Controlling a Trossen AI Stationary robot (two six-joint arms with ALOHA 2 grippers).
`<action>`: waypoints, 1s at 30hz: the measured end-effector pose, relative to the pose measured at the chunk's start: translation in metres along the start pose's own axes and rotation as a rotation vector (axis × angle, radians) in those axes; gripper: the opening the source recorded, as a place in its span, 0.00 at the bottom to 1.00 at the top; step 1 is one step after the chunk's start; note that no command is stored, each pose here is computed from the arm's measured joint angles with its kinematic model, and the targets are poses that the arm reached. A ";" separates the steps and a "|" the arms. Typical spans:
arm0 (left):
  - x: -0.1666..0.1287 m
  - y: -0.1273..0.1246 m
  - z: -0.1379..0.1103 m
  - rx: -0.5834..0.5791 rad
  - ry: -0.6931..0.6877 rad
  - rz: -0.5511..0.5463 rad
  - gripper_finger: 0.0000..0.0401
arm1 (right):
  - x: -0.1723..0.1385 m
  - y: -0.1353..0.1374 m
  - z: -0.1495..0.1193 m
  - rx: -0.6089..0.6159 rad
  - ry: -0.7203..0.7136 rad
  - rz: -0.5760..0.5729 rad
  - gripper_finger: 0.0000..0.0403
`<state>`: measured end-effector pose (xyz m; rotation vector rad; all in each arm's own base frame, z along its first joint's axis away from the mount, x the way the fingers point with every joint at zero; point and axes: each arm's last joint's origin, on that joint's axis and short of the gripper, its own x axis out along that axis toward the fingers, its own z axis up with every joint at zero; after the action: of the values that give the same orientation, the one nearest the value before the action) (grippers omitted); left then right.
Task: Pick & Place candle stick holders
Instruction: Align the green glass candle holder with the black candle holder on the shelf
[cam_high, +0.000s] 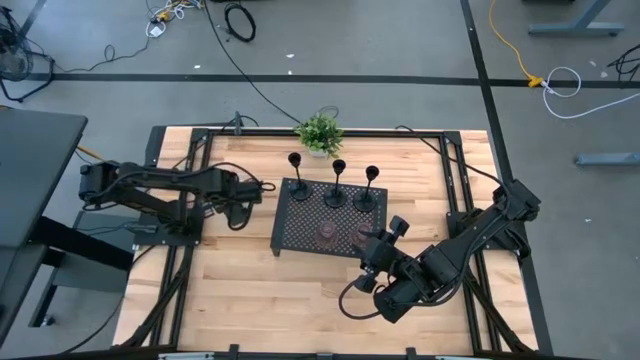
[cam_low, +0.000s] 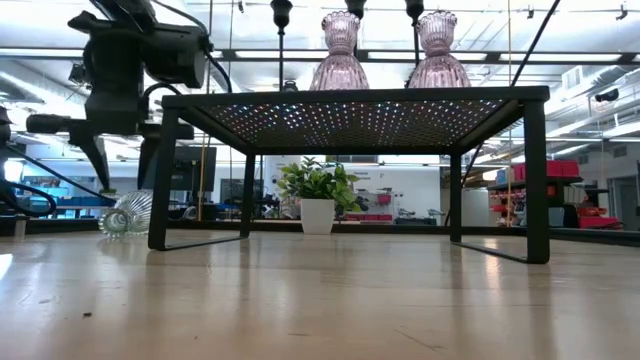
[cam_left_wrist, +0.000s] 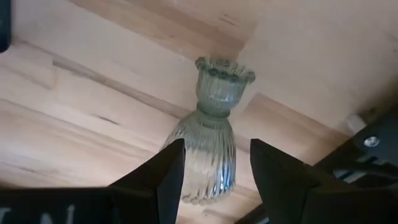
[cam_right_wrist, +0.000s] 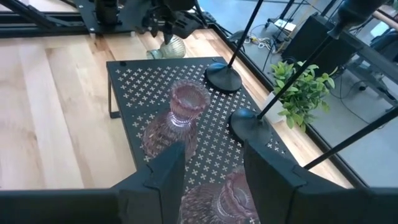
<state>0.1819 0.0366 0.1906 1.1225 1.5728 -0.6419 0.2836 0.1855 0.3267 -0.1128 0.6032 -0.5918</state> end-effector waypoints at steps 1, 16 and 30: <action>0.001 0.000 0.000 -0.001 -0.004 0.001 0.46 | 0.000 0.000 0.000 0.001 0.000 0.000 0.40; 0.032 -0.009 0.008 0.109 -0.029 0.072 0.46 | 0.000 0.001 0.001 0.010 -0.004 0.005 0.40; 0.035 0.000 0.006 0.098 -0.120 0.119 0.46 | 0.001 0.002 0.002 0.026 -0.011 0.010 0.40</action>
<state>0.1842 0.0435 0.1563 1.2178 1.3745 -0.6993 0.2861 0.1862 0.3277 -0.0884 0.5846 -0.5892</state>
